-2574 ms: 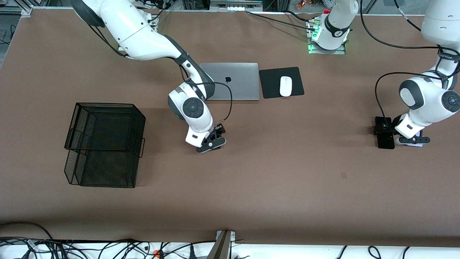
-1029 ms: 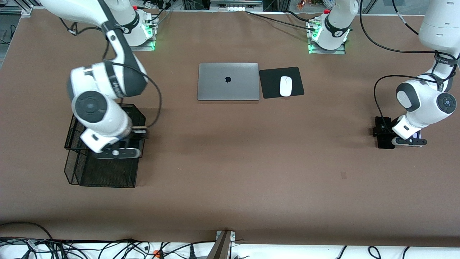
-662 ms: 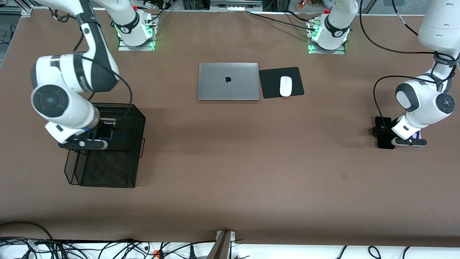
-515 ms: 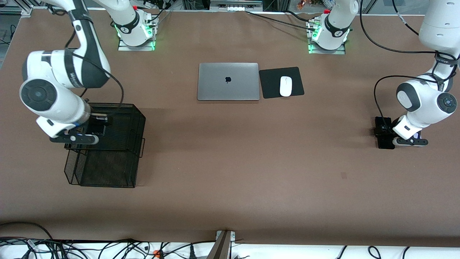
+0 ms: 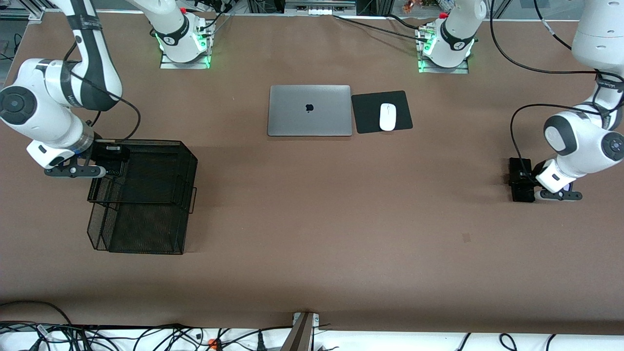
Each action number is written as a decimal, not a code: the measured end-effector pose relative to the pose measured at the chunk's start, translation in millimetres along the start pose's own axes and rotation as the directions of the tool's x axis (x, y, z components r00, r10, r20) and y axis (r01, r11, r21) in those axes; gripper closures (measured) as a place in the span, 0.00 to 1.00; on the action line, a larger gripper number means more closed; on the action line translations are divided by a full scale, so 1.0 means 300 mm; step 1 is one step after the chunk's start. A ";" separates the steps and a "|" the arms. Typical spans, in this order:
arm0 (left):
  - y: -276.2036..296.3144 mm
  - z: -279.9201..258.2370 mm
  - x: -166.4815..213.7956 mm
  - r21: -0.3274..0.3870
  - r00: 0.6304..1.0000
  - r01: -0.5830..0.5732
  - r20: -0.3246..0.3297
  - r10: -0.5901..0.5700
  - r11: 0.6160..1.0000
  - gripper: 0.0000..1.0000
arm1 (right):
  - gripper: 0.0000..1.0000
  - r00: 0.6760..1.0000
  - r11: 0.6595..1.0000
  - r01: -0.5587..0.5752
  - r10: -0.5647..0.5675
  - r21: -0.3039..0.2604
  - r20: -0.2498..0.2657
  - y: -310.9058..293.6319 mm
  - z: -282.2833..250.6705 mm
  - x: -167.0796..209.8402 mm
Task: Place phones with both arms
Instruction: 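Lower the flip phone into the black mesh basket with the right gripper, then carry the black phone to the table middle and set it down with the left gripper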
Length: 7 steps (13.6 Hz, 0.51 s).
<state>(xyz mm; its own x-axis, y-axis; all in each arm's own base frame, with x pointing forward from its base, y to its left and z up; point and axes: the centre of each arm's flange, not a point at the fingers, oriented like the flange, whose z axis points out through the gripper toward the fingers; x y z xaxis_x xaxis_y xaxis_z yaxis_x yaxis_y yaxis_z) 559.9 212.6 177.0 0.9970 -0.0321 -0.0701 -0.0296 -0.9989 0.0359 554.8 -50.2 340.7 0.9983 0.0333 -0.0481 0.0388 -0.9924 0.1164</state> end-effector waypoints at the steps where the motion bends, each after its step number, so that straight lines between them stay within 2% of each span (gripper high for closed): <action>1: -0.003 -0.031 0.023 -0.009 1.000 -0.001 0.014 0.001 1.000 0.20 | 0.18 1.000 1.000 0.001 0.000 0.006 -0.010 -0.002 0.011 -0.001; 4: 0.053 -0.105 0.096 -0.029 0.999 0.030 0.046 -0.028 0.999 0.20 | 0.18 0.999 1.000 0.001 -0.001 0.005 -0.046 -0.014 0.033 0.016; 7: 0.367 -0.132 0.202 -0.006 0.989 0.125 0.083 -0.124 0.992 0.20 | 0.18 0.998 0.999 -0.023 0.025 0.027 -0.059 -0.022 0.070 0.031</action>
<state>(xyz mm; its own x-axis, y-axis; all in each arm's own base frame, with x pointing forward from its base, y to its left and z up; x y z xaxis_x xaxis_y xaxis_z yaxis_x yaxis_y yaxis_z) 619.9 102.0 216.1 0.9837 0.0892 -0.1560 0.0955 -0.9949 0.0333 563.0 -45.8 318.7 0.9998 0.0159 0.0134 0.0146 -0.9958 0.0903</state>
